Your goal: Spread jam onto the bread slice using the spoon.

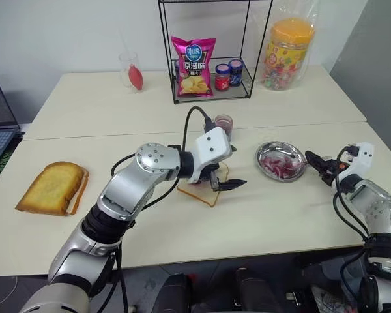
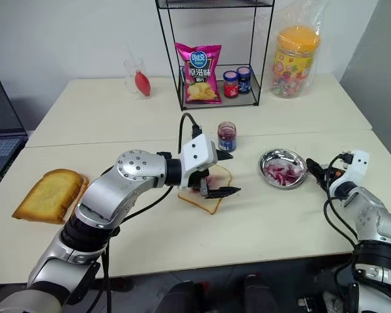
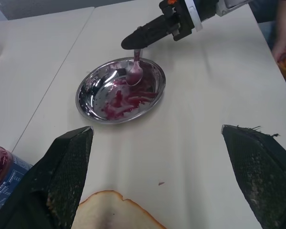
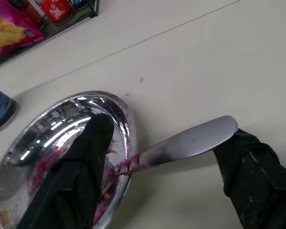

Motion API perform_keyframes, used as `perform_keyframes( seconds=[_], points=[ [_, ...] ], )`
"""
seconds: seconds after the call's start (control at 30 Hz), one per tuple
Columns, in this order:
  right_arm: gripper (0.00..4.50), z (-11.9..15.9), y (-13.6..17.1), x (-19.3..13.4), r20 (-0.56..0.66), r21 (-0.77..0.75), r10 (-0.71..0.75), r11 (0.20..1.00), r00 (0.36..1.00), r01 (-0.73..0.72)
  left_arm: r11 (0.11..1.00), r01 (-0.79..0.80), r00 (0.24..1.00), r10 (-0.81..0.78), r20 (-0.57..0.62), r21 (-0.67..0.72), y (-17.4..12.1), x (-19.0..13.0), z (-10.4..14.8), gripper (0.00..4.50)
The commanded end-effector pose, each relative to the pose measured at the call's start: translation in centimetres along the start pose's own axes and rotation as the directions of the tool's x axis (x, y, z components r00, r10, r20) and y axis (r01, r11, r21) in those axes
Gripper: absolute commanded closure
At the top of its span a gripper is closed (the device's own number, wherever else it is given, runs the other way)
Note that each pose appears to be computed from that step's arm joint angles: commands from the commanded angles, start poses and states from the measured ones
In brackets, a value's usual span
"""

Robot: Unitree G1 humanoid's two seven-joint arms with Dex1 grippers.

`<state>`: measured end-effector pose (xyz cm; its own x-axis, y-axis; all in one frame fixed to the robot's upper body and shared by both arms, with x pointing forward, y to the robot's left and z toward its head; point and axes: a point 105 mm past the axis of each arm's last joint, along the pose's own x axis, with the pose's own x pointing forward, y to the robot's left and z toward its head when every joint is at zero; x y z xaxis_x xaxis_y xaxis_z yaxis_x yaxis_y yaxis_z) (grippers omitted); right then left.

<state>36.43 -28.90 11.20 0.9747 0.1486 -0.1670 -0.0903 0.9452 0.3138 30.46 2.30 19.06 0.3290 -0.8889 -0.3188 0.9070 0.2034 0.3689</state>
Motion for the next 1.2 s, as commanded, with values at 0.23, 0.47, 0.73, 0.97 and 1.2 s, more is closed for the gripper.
perform_keyframes(
  seconds=[0.23,0.47,0.73,0.97,1.2],
  points=[
    [0.47,2.1,1.4,-1.0,0.120,-0.209,0.061,0.977,0.991,-0.035,0.998,-0.042,0.999,0.041,0.028,0.043,0.7,-0.5,0.8,0.00],
    [0.47,2.6,2.3,-1.0,0.162,-0.254,0.095,0.966,0.982,-0.051,0.998,-0.049,0.998,0.047,0.030,0.047,0.8,-0.5,0.8,0.00],
    [0.47,6.2,4.5,-2.9,0.248,-0.380,0.186,0.921,0.951,-0.082,0.958,-0.287,0.958,0.287,0.007,-0.001,4.3,-5.0,-0.7,0.00],
    [0.47,5.2,8.1,-6.5,0.001,-0.506,0.397,0.792,0.918,-0.342,0.951,-0.310,0.936,0.307,-0.174,0.010,3.1,-12.3,-4.8,0.00],
    [0.47,3.0,7.9,-9.9,-0.291,-0.594,0.426,0.622,0.857,-0.511,0.958,-0.285,0.908,0.273,-0.319,0.008,0.9,-16.3,-7.9,0.00]
  ],
)
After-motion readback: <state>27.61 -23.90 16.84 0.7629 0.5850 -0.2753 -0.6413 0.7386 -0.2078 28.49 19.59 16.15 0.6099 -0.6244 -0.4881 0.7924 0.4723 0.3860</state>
